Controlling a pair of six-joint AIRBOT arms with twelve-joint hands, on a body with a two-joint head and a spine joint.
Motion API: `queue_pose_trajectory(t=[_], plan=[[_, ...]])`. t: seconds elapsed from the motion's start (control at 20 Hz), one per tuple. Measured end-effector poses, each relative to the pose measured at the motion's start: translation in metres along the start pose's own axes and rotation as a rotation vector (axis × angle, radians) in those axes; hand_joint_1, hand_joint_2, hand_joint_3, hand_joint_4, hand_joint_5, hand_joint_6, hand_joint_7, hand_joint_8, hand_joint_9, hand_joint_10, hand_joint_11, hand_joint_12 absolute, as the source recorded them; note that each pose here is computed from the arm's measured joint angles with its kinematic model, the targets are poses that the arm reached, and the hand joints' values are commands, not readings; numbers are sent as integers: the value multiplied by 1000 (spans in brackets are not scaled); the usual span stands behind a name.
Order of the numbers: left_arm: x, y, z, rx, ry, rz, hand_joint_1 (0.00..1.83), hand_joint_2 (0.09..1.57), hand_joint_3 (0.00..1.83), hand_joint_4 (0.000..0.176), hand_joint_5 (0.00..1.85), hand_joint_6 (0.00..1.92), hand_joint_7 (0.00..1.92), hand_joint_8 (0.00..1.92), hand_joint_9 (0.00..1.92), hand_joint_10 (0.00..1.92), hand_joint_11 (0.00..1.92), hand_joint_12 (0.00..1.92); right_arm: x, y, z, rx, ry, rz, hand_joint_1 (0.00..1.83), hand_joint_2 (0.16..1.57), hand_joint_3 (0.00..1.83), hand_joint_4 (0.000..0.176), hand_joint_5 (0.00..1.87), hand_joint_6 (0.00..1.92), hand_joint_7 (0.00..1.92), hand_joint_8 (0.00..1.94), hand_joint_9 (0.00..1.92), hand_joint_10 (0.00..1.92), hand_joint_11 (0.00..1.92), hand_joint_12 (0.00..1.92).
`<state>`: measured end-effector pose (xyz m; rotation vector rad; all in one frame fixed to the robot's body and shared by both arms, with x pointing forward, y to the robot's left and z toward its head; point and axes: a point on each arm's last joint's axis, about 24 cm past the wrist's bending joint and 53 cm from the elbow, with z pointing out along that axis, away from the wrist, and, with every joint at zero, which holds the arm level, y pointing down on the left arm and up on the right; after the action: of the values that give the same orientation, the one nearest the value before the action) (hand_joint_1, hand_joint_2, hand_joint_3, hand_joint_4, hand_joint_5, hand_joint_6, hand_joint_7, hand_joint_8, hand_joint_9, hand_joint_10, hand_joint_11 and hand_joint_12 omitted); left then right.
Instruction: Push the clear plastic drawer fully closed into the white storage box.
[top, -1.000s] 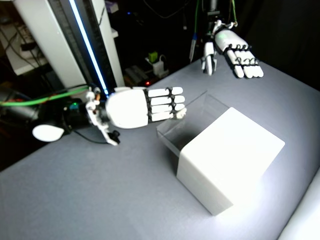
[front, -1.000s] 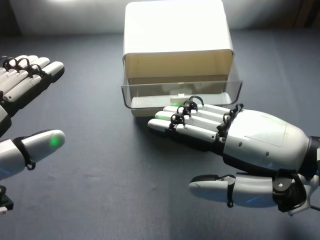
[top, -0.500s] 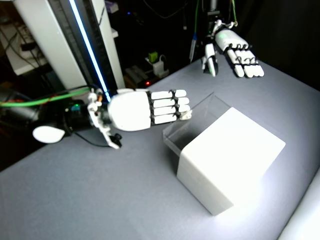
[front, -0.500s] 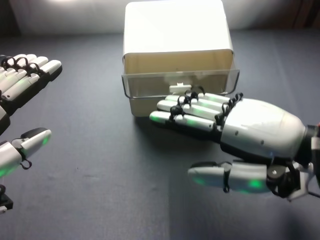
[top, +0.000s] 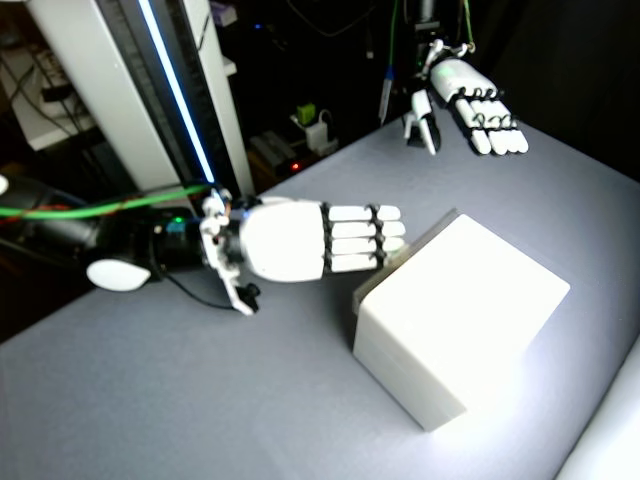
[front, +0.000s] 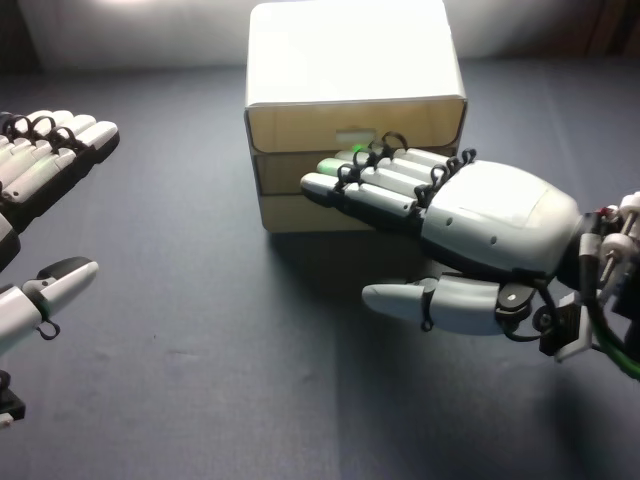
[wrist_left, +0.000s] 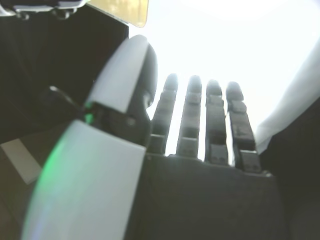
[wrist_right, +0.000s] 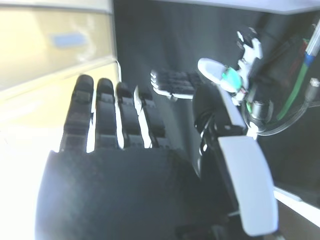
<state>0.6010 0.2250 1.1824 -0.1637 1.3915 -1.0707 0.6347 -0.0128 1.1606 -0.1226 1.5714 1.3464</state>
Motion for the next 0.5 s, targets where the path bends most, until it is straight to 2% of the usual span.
queue_pose_trajectory(t=[0.2,0.25,0.3,0.4,0.45,0.5], plan=[[0,0,0,1,-1,0,604,1442,3,24,0,0,0,0,0,0,0,0,3,-9,1,35,10,10,381,1410,0,0,4,2,0,0,0,0,0,0],[0,0,0,0,-1,0,607,1440,2,27,0,0,0,0,0,0,0,0,5,-7,1,33,13,13,318,1411,0,0,0,0,0,0,0,0,0,0],[0,0,-1,-1,1,0,603,1437,0,25,0,0,0,0,0,0,0,0,7,-4,1,28,15,25,273,1403,0,10,0,0,0,0,0,0,0,0],[0,-1,-1,7,-1,1,600,1436,0,22,0,0,0,0,0,0,0,0,9,0,0,20,20,44,222,1395,0,0,0,0,0,0,9,4,38,19],[-1,-2,-1,8,-5,0,583,1438,1,28,0,0,0,0,0,0,0,0,6,6,-2,2,14,52,228,1402,0,0,33,19,29,1,70,8,7,327],[-2,-1,-1,5,-7,0,581,1438,1,28,0,0,0,0,0,0,0,0,3,11,-3,-15,5,59,212,1407,0,0,49,16,60,5,109,15,1,545]])
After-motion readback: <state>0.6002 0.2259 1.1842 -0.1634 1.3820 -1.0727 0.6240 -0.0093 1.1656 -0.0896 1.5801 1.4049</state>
